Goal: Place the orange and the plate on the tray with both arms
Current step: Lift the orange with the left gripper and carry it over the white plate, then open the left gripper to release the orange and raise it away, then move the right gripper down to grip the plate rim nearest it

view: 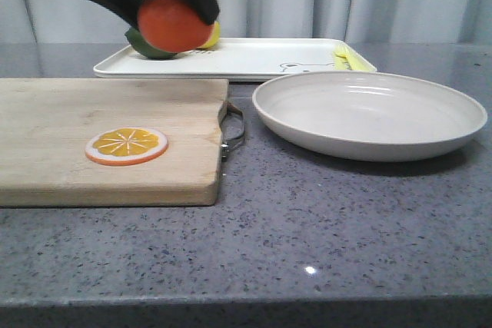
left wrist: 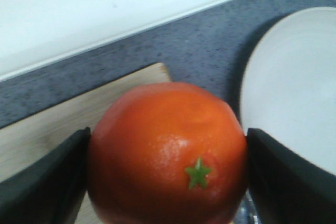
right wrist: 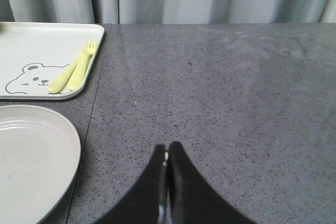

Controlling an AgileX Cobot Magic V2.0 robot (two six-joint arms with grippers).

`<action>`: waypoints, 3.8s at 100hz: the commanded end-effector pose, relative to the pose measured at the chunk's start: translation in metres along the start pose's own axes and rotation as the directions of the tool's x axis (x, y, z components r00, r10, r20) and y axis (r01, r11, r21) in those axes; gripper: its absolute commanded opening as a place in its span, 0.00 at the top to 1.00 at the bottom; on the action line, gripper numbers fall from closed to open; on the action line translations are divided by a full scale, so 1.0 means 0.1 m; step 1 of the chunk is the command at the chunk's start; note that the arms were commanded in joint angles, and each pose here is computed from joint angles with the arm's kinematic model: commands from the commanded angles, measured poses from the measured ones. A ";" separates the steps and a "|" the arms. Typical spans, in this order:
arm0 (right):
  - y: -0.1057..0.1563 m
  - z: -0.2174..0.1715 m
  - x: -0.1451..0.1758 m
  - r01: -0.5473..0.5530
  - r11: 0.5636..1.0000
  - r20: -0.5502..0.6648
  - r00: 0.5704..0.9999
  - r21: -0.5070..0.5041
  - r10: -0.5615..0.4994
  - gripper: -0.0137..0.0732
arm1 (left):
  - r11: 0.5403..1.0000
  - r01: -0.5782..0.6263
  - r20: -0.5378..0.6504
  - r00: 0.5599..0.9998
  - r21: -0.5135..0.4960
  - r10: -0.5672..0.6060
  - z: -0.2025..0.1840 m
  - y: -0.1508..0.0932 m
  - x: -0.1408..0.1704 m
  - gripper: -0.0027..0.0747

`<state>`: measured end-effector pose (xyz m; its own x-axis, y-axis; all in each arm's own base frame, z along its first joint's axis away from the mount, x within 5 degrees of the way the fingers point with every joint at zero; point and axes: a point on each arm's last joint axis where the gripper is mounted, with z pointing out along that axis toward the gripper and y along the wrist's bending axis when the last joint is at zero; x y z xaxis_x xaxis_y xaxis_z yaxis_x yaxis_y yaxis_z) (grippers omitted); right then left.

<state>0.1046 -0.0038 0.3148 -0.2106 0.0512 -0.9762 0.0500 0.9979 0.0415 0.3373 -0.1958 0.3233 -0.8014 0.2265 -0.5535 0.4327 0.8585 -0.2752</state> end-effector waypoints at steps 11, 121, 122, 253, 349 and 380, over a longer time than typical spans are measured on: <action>0.01 -0.02 -0.18 0.005 1.000 0.100 0.995 -0.004 -0.004 0.92 | 0.986 -0.114 0.119 0.988 0.119 0.100 -0.20 -0.62 -0.10 0.54; 0.00 -0.01 -0.12 0.004 1.000 0.036 0.999 0.005 -0.004 0.92 | 0.945 -0.241 0.030 0.970 0.222 0.240 0.54 -1.38 -0.02 0.27; 0.00 -0.01 -0.12 0.004 1.000 0.036 0.999 0.005 -0.004 0.92 | 0.945 -0.241 0.030 0.970 0.222 0.240 0.54 -1.38 -0.02 0.27; 0.00 -0.01 -0.13 0.005 1.000 0.047 0.999 0.000 -0.005 0.92 | 0.941 -0.266 0.222 0.950 0.208 0.219 -0.37 -1.28 0.08 0.80; 0.01 -0.01 -0.14 0.005 1.000 0.062 0.998 -0.002 -0.005 0.92 | 0.970 -0.202 0.504 0.857 0.137 0.107 -1.75 -0.34 1.71 0.99; 0.00 -0.01 -0.12 0.005 1.000 0.037 0.999 0.002 -0.005 0.92 | 0.965 -0.216 0.560 0.823 0.146 0.100 -1.87 -0.18 2.24 0.99</action>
<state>0.1035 -0.0042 0.3104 -0.2586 0.0533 -0.9645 0.0572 0.9976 0.0398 0.0781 -0.0801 0.3430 -0.4420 0.1021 -0.8912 0.6517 0.7192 -0.2408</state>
